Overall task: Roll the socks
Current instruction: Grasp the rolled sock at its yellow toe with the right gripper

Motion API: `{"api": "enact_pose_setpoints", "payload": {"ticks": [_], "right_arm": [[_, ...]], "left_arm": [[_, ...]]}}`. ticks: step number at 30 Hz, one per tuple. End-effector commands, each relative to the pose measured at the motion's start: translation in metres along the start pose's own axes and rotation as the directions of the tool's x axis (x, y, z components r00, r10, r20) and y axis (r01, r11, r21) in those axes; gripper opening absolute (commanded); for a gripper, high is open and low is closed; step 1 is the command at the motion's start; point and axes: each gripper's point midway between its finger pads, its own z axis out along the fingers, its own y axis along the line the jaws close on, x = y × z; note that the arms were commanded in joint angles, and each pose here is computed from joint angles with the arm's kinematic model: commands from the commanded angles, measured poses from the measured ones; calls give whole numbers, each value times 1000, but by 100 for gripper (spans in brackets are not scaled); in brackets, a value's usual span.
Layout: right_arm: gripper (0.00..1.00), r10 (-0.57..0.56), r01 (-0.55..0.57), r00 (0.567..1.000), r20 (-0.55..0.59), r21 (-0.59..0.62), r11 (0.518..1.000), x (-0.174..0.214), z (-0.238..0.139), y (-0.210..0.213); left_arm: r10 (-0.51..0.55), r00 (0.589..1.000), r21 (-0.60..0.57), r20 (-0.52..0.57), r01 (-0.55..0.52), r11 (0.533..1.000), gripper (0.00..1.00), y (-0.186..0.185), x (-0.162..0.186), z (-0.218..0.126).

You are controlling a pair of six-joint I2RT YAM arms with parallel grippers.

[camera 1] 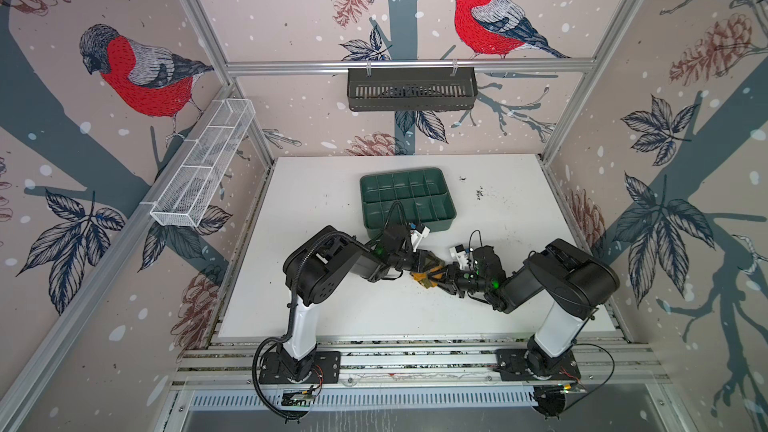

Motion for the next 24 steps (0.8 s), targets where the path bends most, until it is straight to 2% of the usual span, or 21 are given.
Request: {"api": "enact_pose_setpoints", "payload": {"ticks": [1,5,9,17,24], "right_arm": [[10,-5,-3,998,56,158,987,-13,0,-28],[3,-72,59,997,37,284,957,-18,-3,-38],[1,-173,151,985,14,417,896,-26,-12,-44],[0,-277,265,959,-54,505,821,-30,-18,-41],[0,-360,356,926,-114,584,730,-37,-24,-32]], "left_arm": [[-158,976,-156,-149,134,979,0,35,53,-2],[-148,977,-166,-150,123,978,0,34,51,-4],[-132,979,-188,-154,102,977,0,34,47,-6],[-83,992,-257,-100,55,965,9,33,18,-27],[-25,999,-325,-28,14,946,9,30,-20,-58]]}}
